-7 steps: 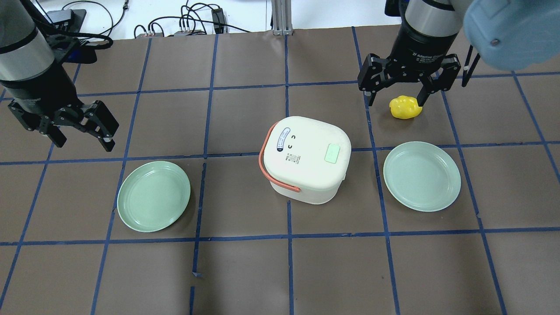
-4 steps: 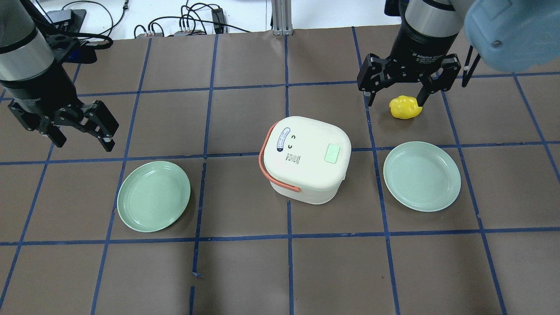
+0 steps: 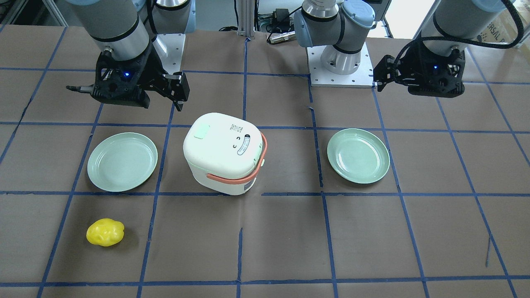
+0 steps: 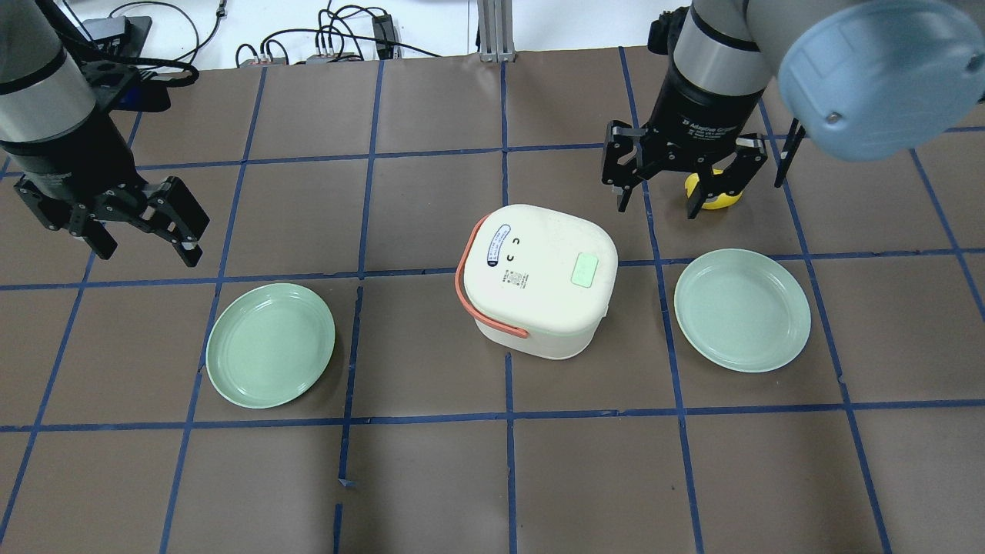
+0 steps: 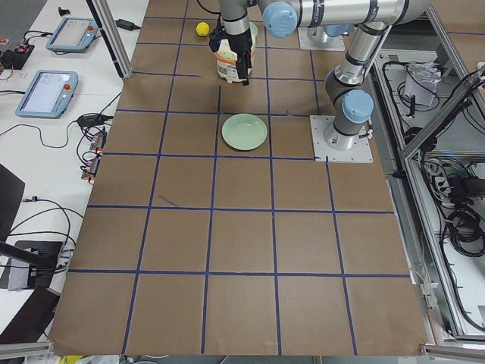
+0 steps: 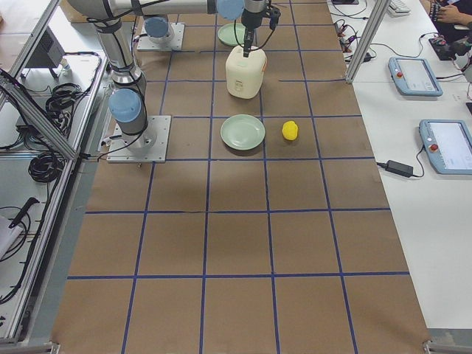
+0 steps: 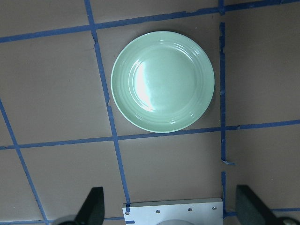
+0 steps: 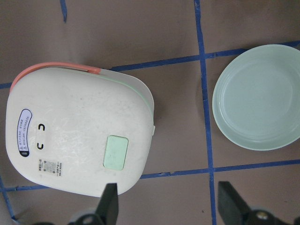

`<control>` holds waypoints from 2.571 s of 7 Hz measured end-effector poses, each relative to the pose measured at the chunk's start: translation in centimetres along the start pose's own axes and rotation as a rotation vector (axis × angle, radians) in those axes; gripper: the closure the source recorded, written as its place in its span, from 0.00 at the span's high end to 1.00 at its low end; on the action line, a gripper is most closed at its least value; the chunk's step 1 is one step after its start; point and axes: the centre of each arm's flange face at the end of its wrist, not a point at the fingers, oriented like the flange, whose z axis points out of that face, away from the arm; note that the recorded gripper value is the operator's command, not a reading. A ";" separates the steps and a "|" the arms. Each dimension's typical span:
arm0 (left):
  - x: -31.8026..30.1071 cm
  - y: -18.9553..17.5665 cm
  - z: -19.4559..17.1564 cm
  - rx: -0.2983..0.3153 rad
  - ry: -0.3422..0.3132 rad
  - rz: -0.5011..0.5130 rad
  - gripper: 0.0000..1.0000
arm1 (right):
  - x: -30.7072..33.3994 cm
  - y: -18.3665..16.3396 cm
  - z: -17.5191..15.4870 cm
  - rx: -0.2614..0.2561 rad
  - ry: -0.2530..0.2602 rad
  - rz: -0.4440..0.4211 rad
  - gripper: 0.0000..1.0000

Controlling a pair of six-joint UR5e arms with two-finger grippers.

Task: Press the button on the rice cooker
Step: 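Move the right gripper over the rice cooker's green button, then press down on the green button with the closed right gripper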

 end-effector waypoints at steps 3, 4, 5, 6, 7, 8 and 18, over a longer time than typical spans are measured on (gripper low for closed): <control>0.0 0.0 0.0 0.000 0.000 0.000 1.00 | -3.3 -1.1 3.6 -0.007 -0.030 0.014 0.13; 0.0 0.0 0.0 0.000 0.000 0.000 1.00 | -3.9 -1.2 4.2 -0.003 -0.044 0.029 0.13; 0.0 0.0 0.0 0.000 0.000 0.000 1.00 | -4.1 -1.2 4.5 -0.002 -0.050 0.035 0.13; 0.0 0.0 0.0 0.000 0.000 0.000 1.00 | -4.2 -1.0 4.8 -0.009 -0.050 0.038 0.14; 0.0 0.0 0.0 0.000 0.000 0.000 1.00 | -4.1 -0.9 5.5 -0.020 -0.047 0.039 0.14; 0.0 0.0 0.0 0.000 0.000 0.000 1.00 | -4.0 -0.8 6.4 -0.033 -0.043 0.034 0.14; 0.0 0.0 0.0 0.000 0.000 0.000 1.00 | -3.8 -1.2 10.3 -0.094 -0.027 0.041 0.15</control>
